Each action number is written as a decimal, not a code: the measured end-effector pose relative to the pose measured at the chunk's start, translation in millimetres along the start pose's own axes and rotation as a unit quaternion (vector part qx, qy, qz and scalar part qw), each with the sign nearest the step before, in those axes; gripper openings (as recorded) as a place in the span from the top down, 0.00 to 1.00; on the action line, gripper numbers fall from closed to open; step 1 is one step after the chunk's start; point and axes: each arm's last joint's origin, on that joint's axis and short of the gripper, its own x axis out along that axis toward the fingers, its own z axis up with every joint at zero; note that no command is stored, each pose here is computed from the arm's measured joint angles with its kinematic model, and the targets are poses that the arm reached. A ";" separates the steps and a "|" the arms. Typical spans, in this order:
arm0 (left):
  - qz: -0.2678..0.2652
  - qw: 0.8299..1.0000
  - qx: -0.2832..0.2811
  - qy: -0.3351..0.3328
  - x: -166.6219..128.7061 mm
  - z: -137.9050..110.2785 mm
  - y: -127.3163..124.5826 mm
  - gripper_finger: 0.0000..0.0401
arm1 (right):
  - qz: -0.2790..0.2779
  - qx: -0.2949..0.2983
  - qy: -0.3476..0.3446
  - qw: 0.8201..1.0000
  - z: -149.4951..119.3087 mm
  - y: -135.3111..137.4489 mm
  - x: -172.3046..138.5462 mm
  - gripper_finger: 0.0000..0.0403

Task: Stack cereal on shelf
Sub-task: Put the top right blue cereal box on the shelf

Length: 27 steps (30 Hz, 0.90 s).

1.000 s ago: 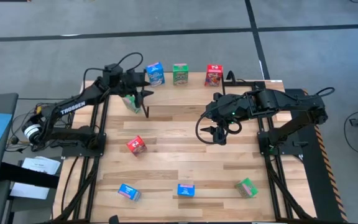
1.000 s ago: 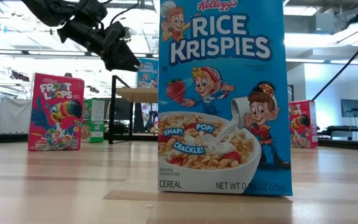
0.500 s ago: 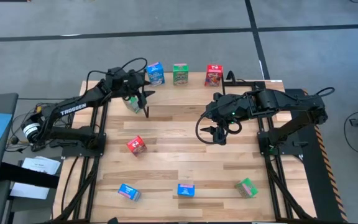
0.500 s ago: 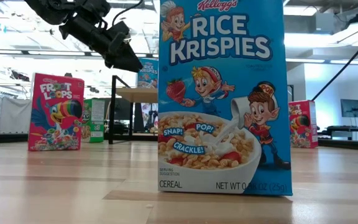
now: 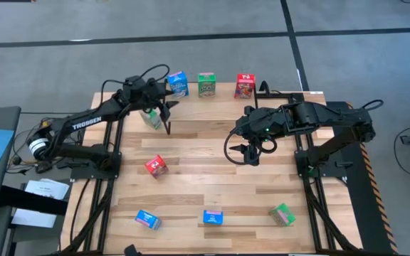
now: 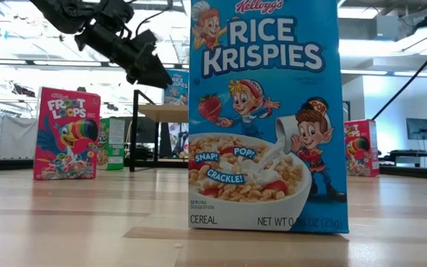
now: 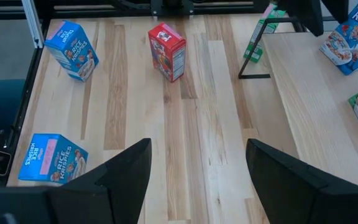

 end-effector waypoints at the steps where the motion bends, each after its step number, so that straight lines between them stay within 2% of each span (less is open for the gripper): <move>1: 0.007 1.000 -0.001 0.004 1.9 -1.3 0.8 0.42 | 0.000 0.000 0.000 1.000 0.0 0.0 0.0 0.29; 13: 0.029 0.999 -0.006 0.023 18.6 -11.1 3.2 0.42 | 0.000 0.000 0.002 1.000 -0.5 0.0 0.0 0.29; 19: 0.069 0.997 0.008 0.030 18.4 -11.3 5.7 0.42 | 0.000 0.002 0.003 1.000 -0.6 0.0 0.0 0.29; 27: 0.032 0.999 0.003 0.023 18.9 -10.6 1.9 0.42 | 0.000 0.002 0.004 1.000 -0.8 -0.1 0.0 0.29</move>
